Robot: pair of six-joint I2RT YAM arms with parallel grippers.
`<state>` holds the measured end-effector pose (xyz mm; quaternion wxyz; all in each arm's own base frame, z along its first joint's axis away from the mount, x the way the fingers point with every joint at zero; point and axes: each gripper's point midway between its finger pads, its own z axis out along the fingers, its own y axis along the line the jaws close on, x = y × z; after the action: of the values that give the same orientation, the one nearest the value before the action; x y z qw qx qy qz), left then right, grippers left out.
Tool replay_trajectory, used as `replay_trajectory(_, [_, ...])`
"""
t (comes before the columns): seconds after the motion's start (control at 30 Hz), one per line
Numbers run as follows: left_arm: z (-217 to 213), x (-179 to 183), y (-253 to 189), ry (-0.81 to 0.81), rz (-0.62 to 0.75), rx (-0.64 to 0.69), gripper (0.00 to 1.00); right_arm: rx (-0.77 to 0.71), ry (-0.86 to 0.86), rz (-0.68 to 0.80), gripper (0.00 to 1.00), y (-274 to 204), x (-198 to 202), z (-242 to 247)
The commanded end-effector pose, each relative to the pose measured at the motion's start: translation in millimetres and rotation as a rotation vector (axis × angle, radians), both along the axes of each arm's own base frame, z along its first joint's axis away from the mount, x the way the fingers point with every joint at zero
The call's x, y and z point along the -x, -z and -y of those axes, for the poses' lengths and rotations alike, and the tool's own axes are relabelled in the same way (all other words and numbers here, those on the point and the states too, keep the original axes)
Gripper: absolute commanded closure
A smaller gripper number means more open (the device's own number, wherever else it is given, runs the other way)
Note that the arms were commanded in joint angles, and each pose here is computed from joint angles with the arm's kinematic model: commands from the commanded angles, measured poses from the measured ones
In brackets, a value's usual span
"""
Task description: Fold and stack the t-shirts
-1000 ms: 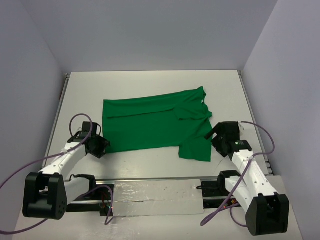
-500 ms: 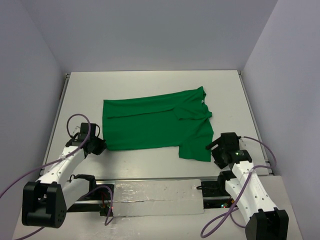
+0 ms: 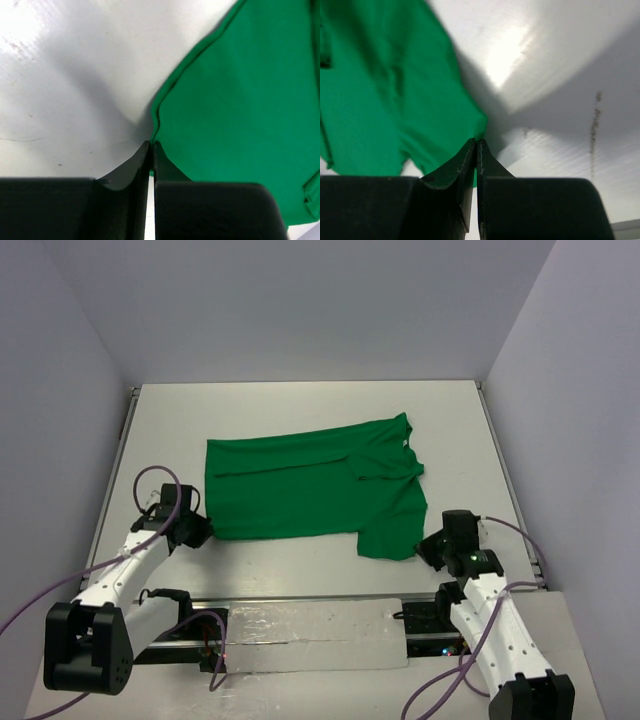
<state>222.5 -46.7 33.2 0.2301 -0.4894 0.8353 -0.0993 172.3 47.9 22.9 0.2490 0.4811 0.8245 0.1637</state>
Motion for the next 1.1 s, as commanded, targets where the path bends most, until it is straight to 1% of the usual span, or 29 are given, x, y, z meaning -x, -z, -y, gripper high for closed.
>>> replay_trajectory(0.0, [-1,-20,-29,0.006,0.087,-0.016,0.90,0.074,-0.036,0.170,0.91,-55,-20,7])
replay_trajectory(0.1, [-2,-23,-32,0.006,0.098,-0.026,0.90,0.107,-0.106,0.214,0.91,-76,-14,6])
replay_trajectory(0.17, [-2,-25,-31,0.003,0.088,-0.029,0.90,0.127,-0.126,0.183,0.91,-74,-3,8])
replay_trajectory(0.23, [-2,-25,-31,0.002,0.080,-0.026,0.90,0.118,-0.139,0.194,0.91,-77,1,5])
replay_trajectory(0.47, [-2,-20,-28,-0.009,0.079,-0.015,0.90,0.104,-0.141,0.241,0.91,-93,12,4])
replay_trajectory(0.57, [-3,-18,-31,-0.018,0.083,-0.017,0.90,0.135,-0.125,0.291,0.91,-115,12,9])
replay_trajectory(0.63, [-4,-17,-33,-0.020,0.087,-0.020,0.90,0.172,-0.114,0.330,0.91,-134,11,16])
replay_trajectory(0.73, [-4,-15,-35,-0.023,0.088,-0.019,0.90,0.207,-0.109,0.345,0.91,-145,9,21])
replay_trajectory(0.9, [-3,-12,-38,-0.026,0.101,-0.007,0.90,0.196,-0.117,0.360,0.91,-144,1,18])
replay_trajectory(1.07, [1,-26,-53,-0.008,0.122,0.003,0.90,0.185,-0.119,0.411,0.91,-158,-25,13])
